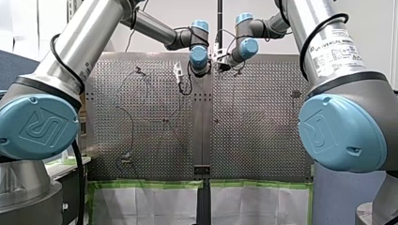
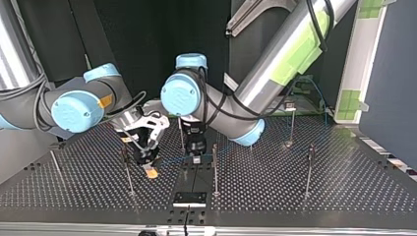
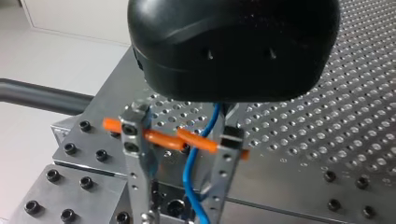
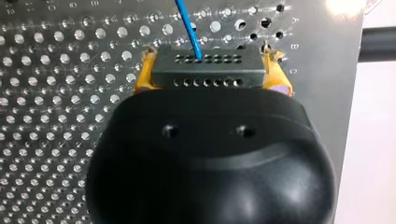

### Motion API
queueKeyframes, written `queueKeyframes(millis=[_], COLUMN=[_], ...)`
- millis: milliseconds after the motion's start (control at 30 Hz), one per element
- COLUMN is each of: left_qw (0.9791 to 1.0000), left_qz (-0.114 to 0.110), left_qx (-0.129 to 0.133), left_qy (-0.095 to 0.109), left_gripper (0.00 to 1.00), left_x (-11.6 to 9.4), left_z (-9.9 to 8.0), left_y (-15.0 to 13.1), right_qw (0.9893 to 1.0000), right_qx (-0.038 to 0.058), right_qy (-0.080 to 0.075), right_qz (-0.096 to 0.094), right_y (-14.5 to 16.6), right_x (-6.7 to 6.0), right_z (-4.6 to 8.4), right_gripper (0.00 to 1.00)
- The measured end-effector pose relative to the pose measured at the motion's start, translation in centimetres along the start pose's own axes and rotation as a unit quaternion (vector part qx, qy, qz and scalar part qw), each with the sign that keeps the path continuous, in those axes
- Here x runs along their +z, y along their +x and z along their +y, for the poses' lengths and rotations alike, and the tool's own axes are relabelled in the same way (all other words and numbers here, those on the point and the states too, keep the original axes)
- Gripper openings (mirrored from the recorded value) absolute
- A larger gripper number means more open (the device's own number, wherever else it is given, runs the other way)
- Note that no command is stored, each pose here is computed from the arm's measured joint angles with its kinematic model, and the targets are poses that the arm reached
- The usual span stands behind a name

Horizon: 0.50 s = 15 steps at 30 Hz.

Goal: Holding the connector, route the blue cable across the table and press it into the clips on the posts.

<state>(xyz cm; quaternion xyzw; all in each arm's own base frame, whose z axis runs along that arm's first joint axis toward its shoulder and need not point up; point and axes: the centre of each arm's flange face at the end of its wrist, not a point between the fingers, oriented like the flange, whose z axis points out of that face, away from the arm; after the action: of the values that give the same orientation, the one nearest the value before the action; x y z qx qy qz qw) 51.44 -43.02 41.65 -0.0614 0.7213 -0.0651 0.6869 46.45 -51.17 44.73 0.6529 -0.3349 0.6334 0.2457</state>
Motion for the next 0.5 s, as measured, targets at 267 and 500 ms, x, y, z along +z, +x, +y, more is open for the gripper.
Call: queueKeyframes(millis=[267, 500], left_qw=[0.9999, 0.9997], left_qz=[0.005, -0.016], left_qx=[0.000, -0.017], left_qy=[-0.016, -0.010], left_gripper=[0.00, 0.00], left_x=[-2.2, -3.9], left_z=[0.0, 0.4], left_y=[0.1, -1.2], right_qw=[0.9999, 0.9994], right_qx=[0.0043, 0.0067], right_qy=[-0.001, -0.001], right_qz=[-0.015, -0.032], right_y=[-1.4, -3.0], right_x=[-0.3, -1.3], right_z=[0.0, -0.3], right_gripper=[0.00, 0.00])
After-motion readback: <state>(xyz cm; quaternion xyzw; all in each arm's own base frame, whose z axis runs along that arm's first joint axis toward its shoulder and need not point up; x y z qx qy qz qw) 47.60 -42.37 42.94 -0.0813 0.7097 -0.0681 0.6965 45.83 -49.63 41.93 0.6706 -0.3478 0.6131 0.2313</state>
